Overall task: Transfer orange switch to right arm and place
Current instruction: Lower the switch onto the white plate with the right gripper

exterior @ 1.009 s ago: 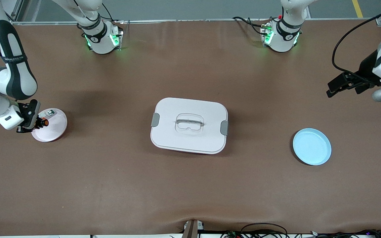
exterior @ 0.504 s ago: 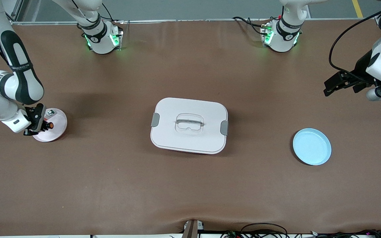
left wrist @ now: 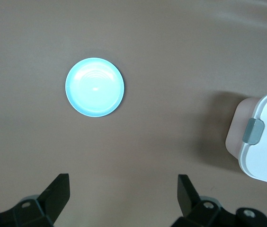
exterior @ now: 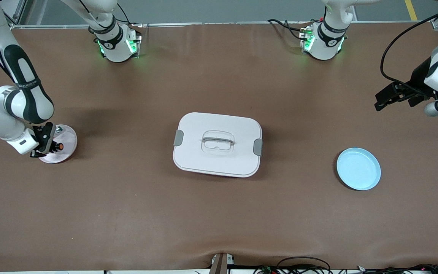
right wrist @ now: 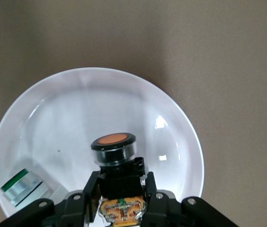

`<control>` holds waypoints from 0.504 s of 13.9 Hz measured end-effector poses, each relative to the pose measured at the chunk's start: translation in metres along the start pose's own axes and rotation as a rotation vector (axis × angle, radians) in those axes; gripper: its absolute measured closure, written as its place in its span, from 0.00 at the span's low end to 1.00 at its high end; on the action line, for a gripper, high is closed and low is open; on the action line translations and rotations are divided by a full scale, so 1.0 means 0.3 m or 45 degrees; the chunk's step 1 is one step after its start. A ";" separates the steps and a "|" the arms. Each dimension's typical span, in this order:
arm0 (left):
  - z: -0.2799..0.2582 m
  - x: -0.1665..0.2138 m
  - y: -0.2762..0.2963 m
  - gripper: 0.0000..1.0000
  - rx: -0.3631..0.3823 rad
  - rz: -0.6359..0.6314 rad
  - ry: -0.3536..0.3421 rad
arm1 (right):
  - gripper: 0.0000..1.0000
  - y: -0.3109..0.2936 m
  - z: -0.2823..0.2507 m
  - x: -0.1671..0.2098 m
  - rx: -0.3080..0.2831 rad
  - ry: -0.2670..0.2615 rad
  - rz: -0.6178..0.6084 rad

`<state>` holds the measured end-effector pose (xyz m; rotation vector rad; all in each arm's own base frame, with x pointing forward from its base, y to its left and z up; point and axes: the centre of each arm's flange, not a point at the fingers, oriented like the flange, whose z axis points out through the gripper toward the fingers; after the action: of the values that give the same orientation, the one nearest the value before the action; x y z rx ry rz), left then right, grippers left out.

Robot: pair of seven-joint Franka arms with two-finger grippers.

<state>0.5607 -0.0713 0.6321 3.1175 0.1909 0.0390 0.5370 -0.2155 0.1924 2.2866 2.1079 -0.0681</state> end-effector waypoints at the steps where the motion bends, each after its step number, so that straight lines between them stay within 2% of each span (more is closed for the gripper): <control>1: 0.000 -0.001 0.004 0.00 0.000 0.003 0.000 | 0.58 -0.001 0.009 0.002 0.002 0.001 -0.001; 5: 0.000 -0.005 0.011 0.00 0.002 0.008 -0.005 | 0.58 -0.001 0.018 0.006 0.005 0.003 -0.003; 6: 0.000 -0.006 0.013 0.00 0.003 0.009 -0.007 | 0.53 -0.001 0.018 0.006 0.005 0.003 -0.004; 7: 0.001 -0.006 0.013 0.00 0.003 0.009 -0.008 | 0.43 -0.001 0.018 0.006 0.005 0.003 -0.004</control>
<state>0.5592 -0.0754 0.6320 3.1207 0.1802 0.0290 0.5369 -0.2140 0.1870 2.2868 2.1136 -0.0697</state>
